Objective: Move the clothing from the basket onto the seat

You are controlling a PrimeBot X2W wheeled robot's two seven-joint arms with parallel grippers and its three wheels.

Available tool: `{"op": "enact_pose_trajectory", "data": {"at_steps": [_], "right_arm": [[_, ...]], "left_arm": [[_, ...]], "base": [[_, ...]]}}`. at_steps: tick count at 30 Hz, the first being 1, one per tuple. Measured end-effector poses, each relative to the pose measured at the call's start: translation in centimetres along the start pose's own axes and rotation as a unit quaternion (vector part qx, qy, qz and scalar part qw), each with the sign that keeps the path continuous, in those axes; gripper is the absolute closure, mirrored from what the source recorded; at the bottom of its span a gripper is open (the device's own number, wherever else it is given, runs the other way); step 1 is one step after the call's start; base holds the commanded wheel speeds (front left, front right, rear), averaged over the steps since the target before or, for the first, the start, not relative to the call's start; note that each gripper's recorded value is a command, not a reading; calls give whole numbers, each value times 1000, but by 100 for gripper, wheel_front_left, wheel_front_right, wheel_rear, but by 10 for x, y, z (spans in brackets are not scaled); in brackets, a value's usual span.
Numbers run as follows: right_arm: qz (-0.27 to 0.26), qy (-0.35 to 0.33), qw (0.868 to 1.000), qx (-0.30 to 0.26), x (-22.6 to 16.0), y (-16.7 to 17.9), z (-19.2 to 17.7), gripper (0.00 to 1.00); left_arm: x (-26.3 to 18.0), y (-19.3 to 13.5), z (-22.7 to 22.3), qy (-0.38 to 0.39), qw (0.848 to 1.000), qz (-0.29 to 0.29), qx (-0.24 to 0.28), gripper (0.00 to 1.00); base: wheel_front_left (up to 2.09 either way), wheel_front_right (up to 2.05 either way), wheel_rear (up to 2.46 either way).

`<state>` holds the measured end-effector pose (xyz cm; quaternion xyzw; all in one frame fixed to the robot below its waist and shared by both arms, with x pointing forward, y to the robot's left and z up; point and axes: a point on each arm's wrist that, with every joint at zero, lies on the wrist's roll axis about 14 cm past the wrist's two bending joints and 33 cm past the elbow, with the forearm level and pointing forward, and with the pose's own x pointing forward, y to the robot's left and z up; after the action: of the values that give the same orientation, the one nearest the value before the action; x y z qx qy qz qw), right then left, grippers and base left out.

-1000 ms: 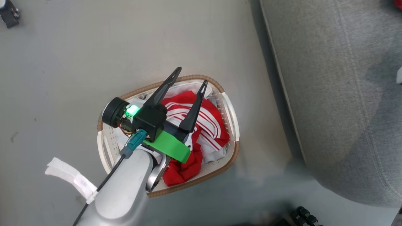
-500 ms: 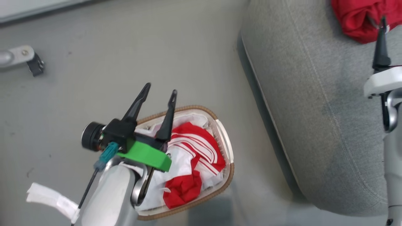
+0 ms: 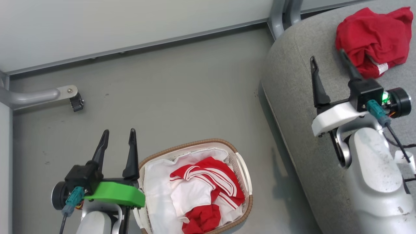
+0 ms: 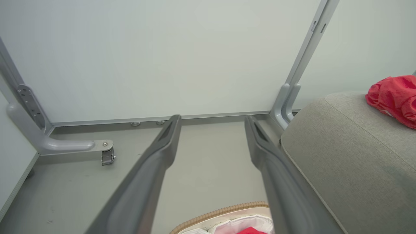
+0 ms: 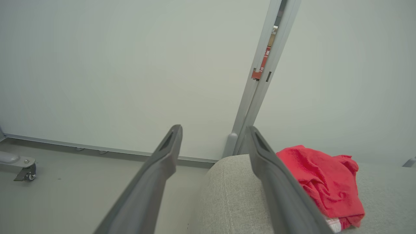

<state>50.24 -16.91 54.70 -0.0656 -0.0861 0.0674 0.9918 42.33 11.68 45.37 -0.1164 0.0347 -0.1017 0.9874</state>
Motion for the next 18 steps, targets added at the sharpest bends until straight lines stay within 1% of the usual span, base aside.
{"op": "enact_pose_trajectory", "data": {"at_steps": [4, 8, 10, 11, 18], "right_arm": [[19, 2, 999, 37, -17, 26, 0, 0], [42, 10, 997, 67, -38, 49, -2, 0], [59, 12, 995, 77, -47, 63, -2, 0], [62, 15, 994, 92, -54, 69, -3, 0], [74, 24, 990, 115, -82, 83, -4, 0]], "left_arm": [[-25, 21, 4, -3, 999, 40, -5, 0], [-44, 29, 5, -5, 998, 60, -8, 0], [-52, 34, 7, -9, 997, 71, -18, 0], [-58, 36, 7, -9, 997, 78, -22, 0], [-79, 38, 9, -15, 995, 91, -29, 0]], "base": [[0, 0, 0], [0, 0, 0], [0, 0, 0], [0, 0, 0], [0, 0, 0]]}}
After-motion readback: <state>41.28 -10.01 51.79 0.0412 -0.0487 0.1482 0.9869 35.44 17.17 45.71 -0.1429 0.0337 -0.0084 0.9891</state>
